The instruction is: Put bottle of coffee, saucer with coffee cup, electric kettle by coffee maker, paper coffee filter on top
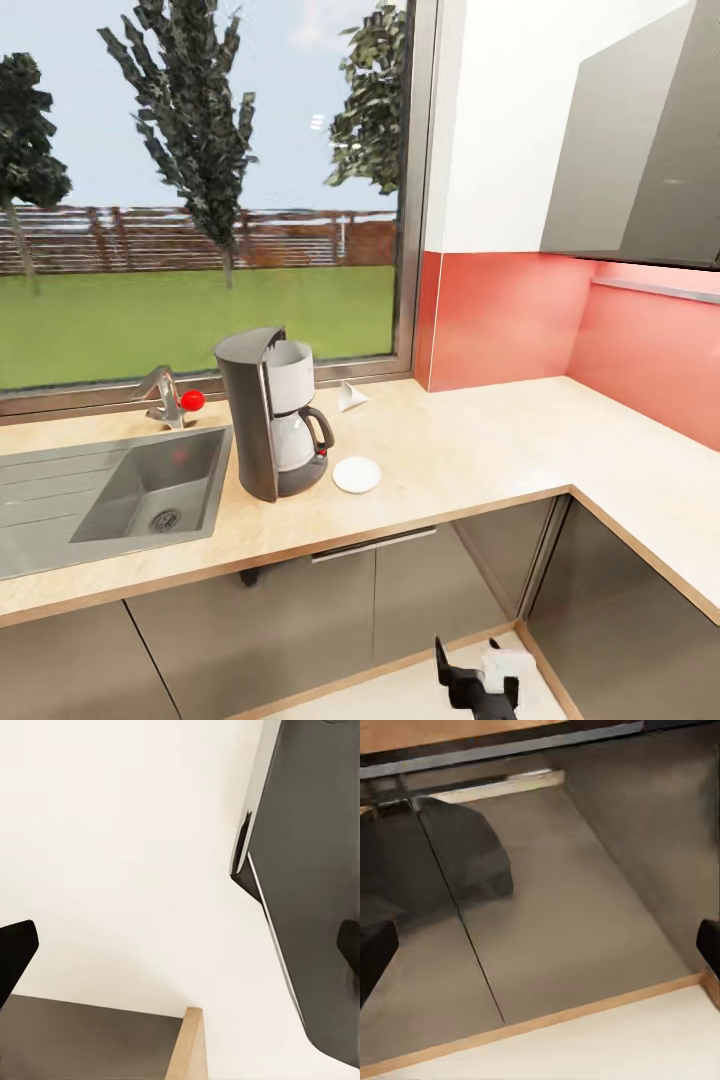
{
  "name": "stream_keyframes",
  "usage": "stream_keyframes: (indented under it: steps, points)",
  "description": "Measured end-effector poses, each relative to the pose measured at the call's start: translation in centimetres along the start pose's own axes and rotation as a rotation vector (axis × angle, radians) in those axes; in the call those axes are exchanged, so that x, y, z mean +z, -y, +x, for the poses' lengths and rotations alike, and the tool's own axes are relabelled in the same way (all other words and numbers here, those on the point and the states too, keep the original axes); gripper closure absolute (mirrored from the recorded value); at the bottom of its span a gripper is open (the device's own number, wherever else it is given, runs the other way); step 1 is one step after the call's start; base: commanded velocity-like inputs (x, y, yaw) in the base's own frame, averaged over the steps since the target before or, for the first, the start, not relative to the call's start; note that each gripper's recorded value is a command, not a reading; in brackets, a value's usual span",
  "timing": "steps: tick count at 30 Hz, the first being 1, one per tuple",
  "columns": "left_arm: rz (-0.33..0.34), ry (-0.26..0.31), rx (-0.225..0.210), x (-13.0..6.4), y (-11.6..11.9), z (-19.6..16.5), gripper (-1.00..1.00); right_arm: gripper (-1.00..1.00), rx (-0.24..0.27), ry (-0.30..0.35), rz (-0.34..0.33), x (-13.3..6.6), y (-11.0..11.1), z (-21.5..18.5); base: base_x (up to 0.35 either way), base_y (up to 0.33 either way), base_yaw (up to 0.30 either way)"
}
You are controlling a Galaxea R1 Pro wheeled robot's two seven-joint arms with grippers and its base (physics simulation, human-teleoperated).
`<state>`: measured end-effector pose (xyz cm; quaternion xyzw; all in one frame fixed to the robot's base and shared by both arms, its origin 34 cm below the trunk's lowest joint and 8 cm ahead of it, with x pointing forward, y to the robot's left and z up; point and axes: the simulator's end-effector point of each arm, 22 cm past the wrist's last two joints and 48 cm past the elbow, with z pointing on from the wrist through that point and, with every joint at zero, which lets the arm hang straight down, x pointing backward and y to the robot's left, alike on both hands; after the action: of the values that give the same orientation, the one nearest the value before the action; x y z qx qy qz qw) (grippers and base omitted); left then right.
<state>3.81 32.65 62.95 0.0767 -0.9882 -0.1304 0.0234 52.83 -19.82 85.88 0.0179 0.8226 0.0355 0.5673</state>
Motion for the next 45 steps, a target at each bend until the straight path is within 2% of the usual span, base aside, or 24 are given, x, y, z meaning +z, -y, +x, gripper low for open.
stream_keyframes:
  steps: [4, 8, 10, 11, 12, 13, 16, 17, 18, 21, 22, 23, 27, 38, 41, 43, 45]
  points:
    - [-0.001, -0.013, 0.008, 0.0, -0.2, 0.7, -1.0, -1.0, 0.03, 0.134, -0.004, 0.8, -1.4, -6.5, 0.0, 0.0, 0.0]
    - [-0.015, -0.02, 0.019, 0.1, -1.4, 1.0, -1.0, -1.0, 0.045, 0.206, -0.005, 1.2, -1.8, -11.3, 0.0, 0.0, 0.0]
    - [-0.028, -0.023, 0.025, 0.3, -2.4, 1.1, -1.0, -1.0, 0.048, 0.204, -0.008, 1.8, -1.9, -13.8, 0.0, 0.0, 0.0]
    - [-0.04, -0.038, 0.03, 0.4, -3.4, 1.7, -1.0, -1.0, 0.077, 0.143, -0.018, 3.1, -2.1, -17.5, 0.0, 0.0, 0.0]
    - [-0.042, -0.038, 0.032, 0.4, -3.5, 1.7, -1.0, -1.0, 0.084, 0.235, -0.034, 4.6, -2.6, -24.4, 0.015, 0.0, 0.0]
    - [-0.042, -0.039, 0.031, 0.4, -3.6, 1.7, -1.0, -1.0, 0.094, 0.216, -0.038, 4.8, -2.7, -24.7, 0.052, 0.0, 0.0]
    - [-0.046, -0.039, 0.029, 0.4, -3.8, 1.8, -1.0, -1.0, 0.098, 0.194, -0.062, 6.8, -3.9, -30.5, 0.201, 0.0, 0.0]
    - [-0.046, -0.04, 0.029, 0.4, -3.8, 2.0, -1.0, -1.0, 0.089, 0.138, -0.076, 7.6, -4.5, -32.4, 0.304, 0.0, 0.0]
    - [-0.047, -0.041, 0.029, 0.4, -3.9, 2.0, -1.0, -1.0, 0.086, 0.13, -0.078, 7.7, -4.6, -33.2, 0.313, 0.0, 0.0]
    - [-0.047, -0.041, 0.03, 0.4, -3.9, 2.0, -1.0, -1.0, 0.079, 0.113, -0.059, 8.0, -4.4, -34.0, 0.321, 0.0, 0.0]
    - [-0.048, -0.04, 0.029, 0.4, -3.9, 2.0, -1.0, -1.0, 0.045, 0.069, -0.028, 8.1, -4.9, -33.7, 0.328, 0.0, 0.0]
    - [-0.048, -0.039, 0.029, 0.4, -3.9, 2.0, -1.0, -1.0, 0.023, 0.055, -0.03, 8.1, -5.7, -33.5, 0.328, 0.0, 0.0]
    - [-0.046, -0.037, 0.026, 0.4, -3.8, 1.9, -1.0, -1.0, -0.019, 0.034, -0.04, 7.9, -7.2, -33.1, 0.329, 0.0, 0.0]
    - [-0.045, -0.043, 0.031, 0.3, -3.7, 2.2, -1.0, -1.0, -0.034, 0.003, -0.029, 8.3, -7.1, -31.9, 0.286, 0.0, 0.0]
    - [-0.045, -0.058, 0.035, 0.3, -3.8, 2.9, -1.0, -1.0, -0.031, 0.004, -0.028, 8.3, -7.0, -31.9, 0.049, 0.0, 0.0]
    - [-0.045, -0.095, 0.042, 0.1, -3.9, 4.7, -1.0, -1.0, -0.029, 0.002, -0.027, 8.4, -7.0, -31.9, 0.009, 0.0, 0.084]
    - [-0.046, -0.107, 0.046, 0.0, -3.9, 5.4, -1.0, -1.0, -0.029, 0.001, -0.025, 8.4, -6.9, -31.9, 0.004, 0.0, 0.142]
